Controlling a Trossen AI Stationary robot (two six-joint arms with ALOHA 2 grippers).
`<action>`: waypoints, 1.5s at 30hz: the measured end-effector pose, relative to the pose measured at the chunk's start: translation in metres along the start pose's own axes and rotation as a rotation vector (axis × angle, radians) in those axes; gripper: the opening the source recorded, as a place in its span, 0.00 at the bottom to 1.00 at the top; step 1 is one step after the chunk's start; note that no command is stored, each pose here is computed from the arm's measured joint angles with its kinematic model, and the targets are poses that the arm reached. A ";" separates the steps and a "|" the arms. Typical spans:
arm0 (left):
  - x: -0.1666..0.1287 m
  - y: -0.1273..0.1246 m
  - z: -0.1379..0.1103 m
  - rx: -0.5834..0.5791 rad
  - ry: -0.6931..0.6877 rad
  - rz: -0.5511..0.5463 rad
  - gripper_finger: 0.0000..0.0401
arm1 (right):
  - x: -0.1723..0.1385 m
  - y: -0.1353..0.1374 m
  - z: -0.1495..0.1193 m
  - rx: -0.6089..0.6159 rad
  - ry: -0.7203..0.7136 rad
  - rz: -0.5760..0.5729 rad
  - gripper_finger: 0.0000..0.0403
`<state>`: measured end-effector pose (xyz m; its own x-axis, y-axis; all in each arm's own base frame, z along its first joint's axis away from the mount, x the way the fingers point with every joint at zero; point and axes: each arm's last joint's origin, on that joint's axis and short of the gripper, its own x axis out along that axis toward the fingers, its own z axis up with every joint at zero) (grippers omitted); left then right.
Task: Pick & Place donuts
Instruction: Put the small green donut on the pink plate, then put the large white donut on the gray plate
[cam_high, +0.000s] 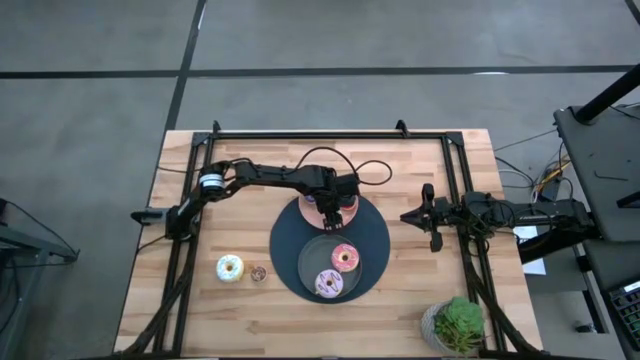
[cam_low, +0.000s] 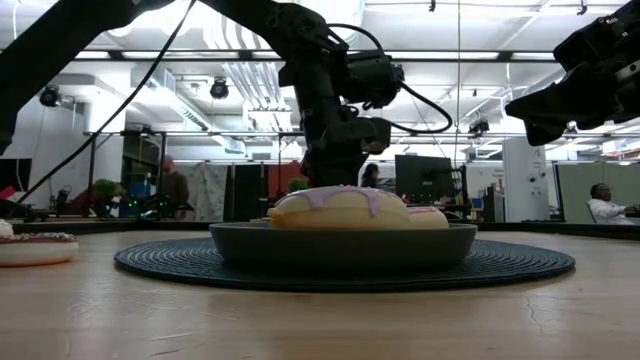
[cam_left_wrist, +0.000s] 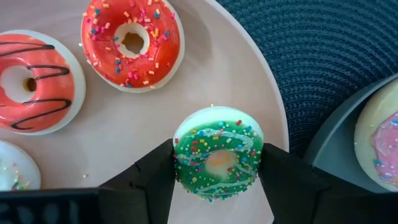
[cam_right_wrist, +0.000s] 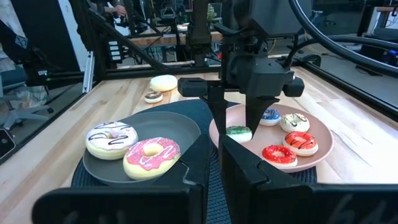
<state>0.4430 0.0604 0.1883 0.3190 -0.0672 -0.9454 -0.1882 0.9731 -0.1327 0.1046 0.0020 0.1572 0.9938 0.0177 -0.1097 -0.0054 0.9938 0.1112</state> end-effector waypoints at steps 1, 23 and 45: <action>0.000 0.000 0.000 0.000 0.000 0.000 0.47 | 0.000 0.000 0.000 0.000 0.000 0.000 0.07; -0.001 0.000 0.000 0.007 -0.005 0.001 0.52 | 0.000 0.000 0.000 0.000 0.000 0.000 0.07; -0.003 0.000 0.000 0.008 0.006 0.001 0.57 | 0.000 0.000 0.000 0.000 -0.001 0.000 0.07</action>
<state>0.4422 0.0607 0.1908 0.3135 -0.0672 -0.9472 -0.1814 0.9749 -0.1292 0.1046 0.0020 0.1573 0.9939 0.0174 -0.1091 -0.0052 0.9938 0.1112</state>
